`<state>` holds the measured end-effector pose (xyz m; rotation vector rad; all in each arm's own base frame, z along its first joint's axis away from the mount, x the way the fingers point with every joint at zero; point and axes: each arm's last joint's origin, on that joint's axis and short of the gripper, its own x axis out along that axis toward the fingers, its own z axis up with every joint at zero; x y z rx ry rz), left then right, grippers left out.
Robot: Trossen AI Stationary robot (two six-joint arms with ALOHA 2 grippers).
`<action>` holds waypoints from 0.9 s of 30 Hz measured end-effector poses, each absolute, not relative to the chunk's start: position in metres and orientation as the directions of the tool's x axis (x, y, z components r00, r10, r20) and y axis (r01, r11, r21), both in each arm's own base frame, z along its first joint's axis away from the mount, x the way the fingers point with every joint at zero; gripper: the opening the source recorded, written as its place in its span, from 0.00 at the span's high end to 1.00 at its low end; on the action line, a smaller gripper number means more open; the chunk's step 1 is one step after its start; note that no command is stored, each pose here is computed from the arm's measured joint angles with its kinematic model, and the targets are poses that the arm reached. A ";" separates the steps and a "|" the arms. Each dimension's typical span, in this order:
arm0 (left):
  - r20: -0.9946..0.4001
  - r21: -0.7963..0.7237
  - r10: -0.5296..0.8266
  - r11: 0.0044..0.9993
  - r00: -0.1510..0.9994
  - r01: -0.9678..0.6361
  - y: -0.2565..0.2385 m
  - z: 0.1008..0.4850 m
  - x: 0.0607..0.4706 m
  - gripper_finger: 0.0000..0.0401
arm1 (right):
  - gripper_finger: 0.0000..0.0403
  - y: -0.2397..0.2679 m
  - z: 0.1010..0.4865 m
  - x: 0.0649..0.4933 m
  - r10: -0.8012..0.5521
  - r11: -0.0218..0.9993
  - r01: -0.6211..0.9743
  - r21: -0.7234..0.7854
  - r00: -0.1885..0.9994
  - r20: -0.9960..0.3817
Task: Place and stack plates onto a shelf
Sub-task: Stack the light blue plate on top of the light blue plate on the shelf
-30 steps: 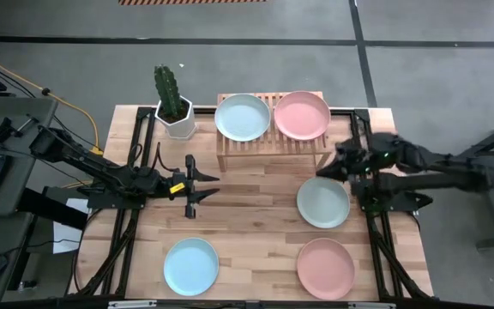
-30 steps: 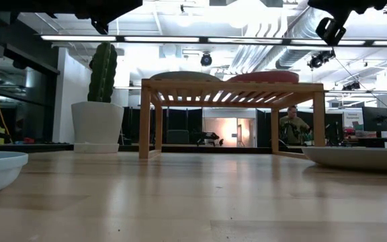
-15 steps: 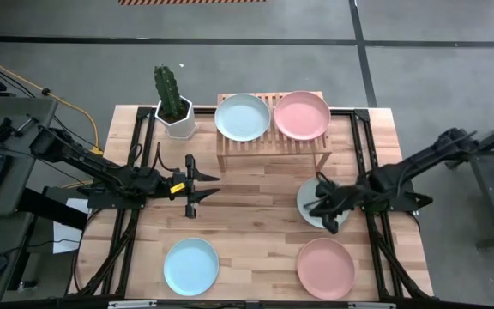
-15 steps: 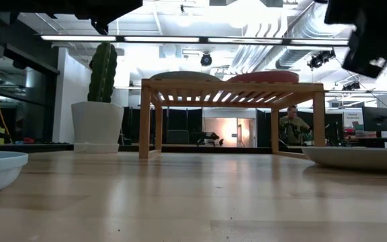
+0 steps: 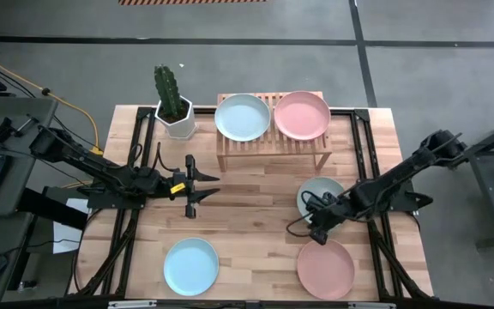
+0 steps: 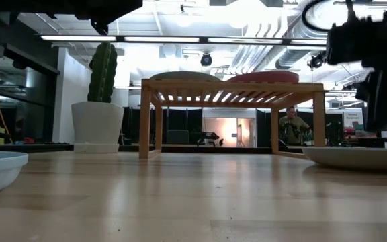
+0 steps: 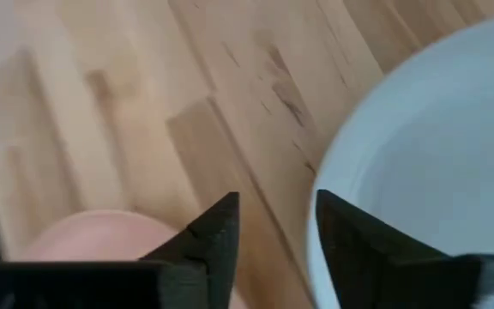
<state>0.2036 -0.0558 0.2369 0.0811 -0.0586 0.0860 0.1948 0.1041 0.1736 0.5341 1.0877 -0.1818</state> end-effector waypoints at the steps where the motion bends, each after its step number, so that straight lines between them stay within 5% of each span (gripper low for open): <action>1: 0.062 0.078 0.083 0.993 0.995 -0.088 -0.056 0.237 0.204 0.68 | 0.62 0.105 0.170 0.196 0.108 0.863 0.401 0.308 0.449 -0.887; 27: 0.050 0.061 0.083 0.994 0.995 -0.086 -0.056 0.236 0.204 0.68 | 0.59 0.102 0.137 0.205 -0.030 0.817 0.551 0.169 0.332 -0.943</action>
